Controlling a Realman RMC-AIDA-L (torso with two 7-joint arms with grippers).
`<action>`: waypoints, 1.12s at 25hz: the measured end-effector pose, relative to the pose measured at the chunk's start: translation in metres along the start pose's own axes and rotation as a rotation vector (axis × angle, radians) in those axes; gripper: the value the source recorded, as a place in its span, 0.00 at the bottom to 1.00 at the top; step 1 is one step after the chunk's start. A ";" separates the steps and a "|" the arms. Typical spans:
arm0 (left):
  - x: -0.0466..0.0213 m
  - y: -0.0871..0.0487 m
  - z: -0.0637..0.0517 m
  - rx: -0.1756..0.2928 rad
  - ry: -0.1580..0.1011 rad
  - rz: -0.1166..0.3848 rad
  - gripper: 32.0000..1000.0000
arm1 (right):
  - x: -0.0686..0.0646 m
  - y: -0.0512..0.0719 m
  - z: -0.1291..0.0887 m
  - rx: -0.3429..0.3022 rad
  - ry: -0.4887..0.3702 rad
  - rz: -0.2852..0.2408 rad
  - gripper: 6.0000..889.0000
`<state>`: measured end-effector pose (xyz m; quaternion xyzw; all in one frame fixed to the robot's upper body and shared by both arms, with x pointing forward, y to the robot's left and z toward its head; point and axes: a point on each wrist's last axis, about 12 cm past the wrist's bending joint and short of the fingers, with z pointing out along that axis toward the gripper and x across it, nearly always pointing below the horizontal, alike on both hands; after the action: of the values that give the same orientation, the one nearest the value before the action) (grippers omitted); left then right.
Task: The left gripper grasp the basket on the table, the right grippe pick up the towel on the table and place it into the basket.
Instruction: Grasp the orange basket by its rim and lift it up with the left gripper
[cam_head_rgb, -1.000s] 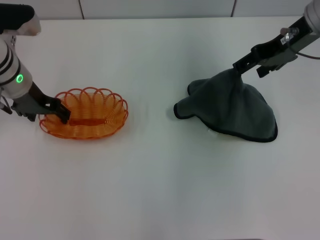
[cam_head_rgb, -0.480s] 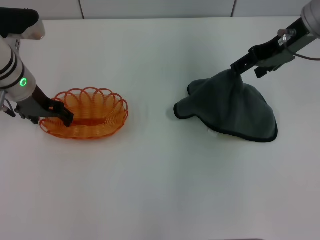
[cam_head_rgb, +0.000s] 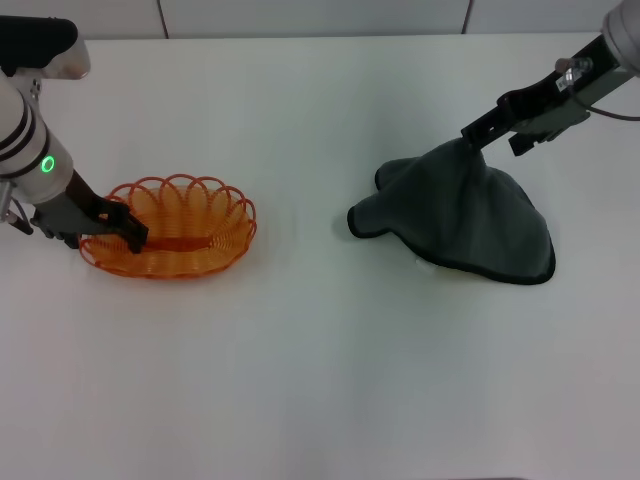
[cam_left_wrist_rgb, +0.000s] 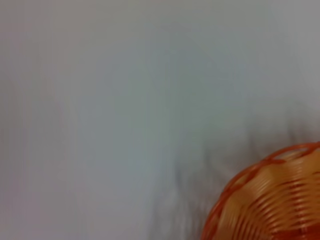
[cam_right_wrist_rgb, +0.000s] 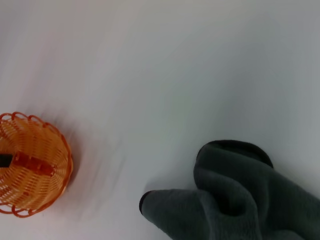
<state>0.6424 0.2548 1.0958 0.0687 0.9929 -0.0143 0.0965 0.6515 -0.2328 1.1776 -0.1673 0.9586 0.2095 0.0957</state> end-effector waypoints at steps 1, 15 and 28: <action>-0.0001 0.000 0.000 0.003 -0.001 -0.004 0.78 | 0.000 0.000 0.000 0.000 -0.001 0.000 0.99; -0.0005 0.003 0.000 0.004 -0.014 -0.011 0.43 | 0.000 -0.002 0.002 0.001 -0.005 0.007 0.99; -0.0013 0.002 0.000 0.004 -0.016 -0.005 0.22 | 0.001 -0.002 0.003 -0.002 -0.006 0.002 0.99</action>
<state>0.6439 0.2566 1.0962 0.0662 0.9922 -0.0172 0.1041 0.6519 -0.2331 1.1745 -0.1656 0.9584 0.2110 0.0982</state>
